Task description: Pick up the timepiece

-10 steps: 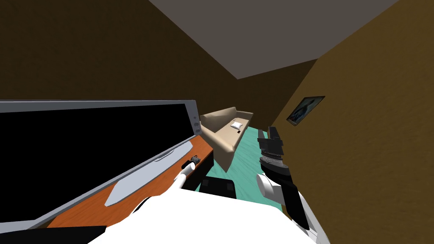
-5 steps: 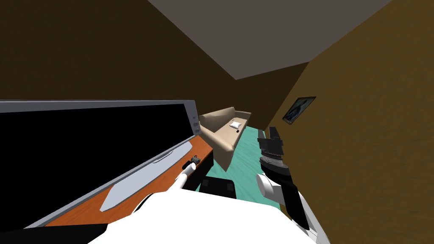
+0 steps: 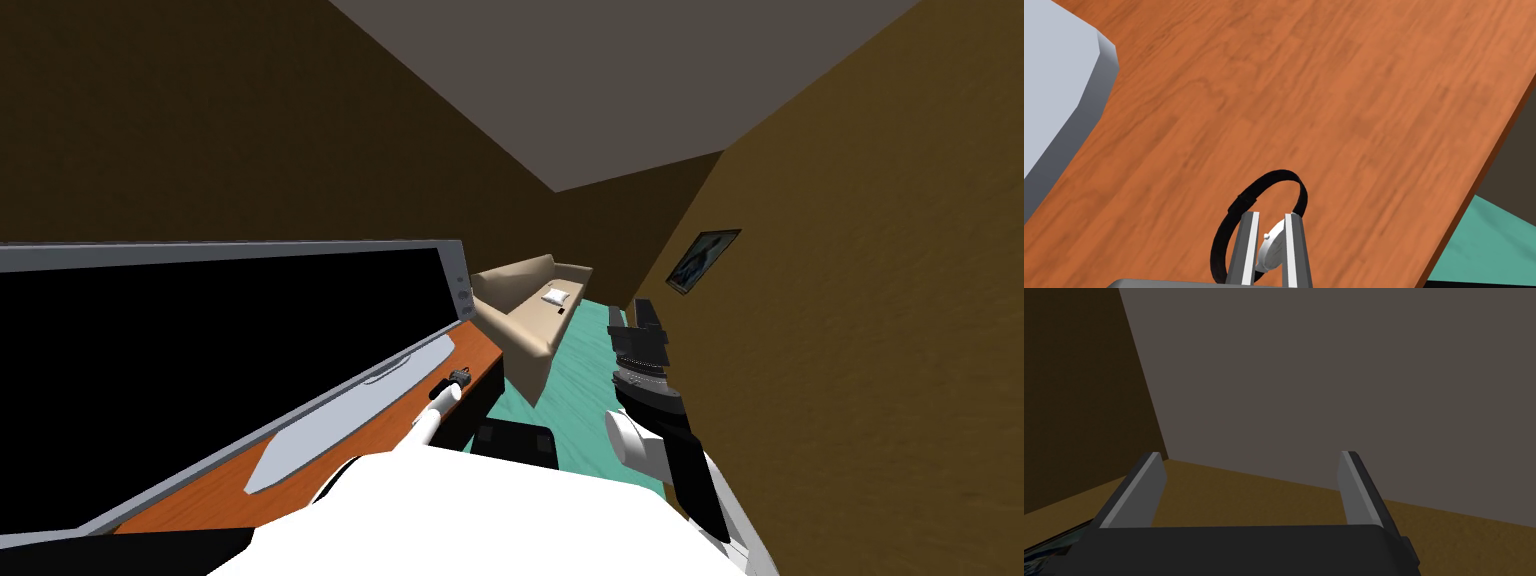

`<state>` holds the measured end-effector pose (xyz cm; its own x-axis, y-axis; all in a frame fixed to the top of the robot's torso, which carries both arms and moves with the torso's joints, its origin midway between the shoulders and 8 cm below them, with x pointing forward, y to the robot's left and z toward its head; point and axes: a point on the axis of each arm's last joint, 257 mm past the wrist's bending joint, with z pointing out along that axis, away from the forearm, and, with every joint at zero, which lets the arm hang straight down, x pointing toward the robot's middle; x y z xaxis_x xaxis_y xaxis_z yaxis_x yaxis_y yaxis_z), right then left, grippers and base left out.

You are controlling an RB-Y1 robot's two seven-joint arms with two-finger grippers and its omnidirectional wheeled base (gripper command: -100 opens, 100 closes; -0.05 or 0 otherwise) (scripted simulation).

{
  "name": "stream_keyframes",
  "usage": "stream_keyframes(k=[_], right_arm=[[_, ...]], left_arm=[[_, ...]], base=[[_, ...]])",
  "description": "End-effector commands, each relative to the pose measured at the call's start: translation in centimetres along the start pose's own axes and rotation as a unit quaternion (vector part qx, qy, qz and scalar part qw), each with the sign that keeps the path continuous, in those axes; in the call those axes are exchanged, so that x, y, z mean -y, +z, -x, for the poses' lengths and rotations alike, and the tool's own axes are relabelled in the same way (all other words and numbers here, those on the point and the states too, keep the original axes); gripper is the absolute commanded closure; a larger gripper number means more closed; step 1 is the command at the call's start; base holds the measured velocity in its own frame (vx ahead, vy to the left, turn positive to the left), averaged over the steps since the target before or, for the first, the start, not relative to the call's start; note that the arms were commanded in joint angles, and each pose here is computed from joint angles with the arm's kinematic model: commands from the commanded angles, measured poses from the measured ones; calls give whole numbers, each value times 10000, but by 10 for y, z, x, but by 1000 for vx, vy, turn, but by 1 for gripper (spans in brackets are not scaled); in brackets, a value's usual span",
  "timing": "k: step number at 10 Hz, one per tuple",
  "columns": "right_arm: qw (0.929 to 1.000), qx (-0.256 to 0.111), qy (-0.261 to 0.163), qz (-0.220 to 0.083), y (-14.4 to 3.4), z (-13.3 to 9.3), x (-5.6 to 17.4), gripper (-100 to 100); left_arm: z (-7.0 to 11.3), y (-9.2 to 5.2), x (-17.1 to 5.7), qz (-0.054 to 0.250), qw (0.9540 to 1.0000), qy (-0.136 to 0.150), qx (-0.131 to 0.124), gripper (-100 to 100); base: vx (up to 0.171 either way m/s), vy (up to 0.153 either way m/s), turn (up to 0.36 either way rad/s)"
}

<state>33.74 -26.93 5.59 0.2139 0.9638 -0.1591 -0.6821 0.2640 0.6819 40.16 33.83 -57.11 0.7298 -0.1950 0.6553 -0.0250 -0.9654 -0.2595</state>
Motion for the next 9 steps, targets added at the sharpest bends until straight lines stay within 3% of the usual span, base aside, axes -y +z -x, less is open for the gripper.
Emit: stream_keyframes(k=[1, 2, 9], right_arm=[[10000, 0, 0, 0, 0, 0, 0, 0], [10000, 0, 0, 0, 0, 0, 0, 0], [10000, 0, 0, 0, 0, 0, 0, 0]], left_arm=[[0, 0, 0, 0, 10000, 0, 0, 0], [1, -2, -7, 133, 9999, 46, 15, 100], [-8, -10, -3, 321, 9992, 251, -54, 100]], base=[[0, 0, 0], [47, -21, 116], [25, -28, 85]])
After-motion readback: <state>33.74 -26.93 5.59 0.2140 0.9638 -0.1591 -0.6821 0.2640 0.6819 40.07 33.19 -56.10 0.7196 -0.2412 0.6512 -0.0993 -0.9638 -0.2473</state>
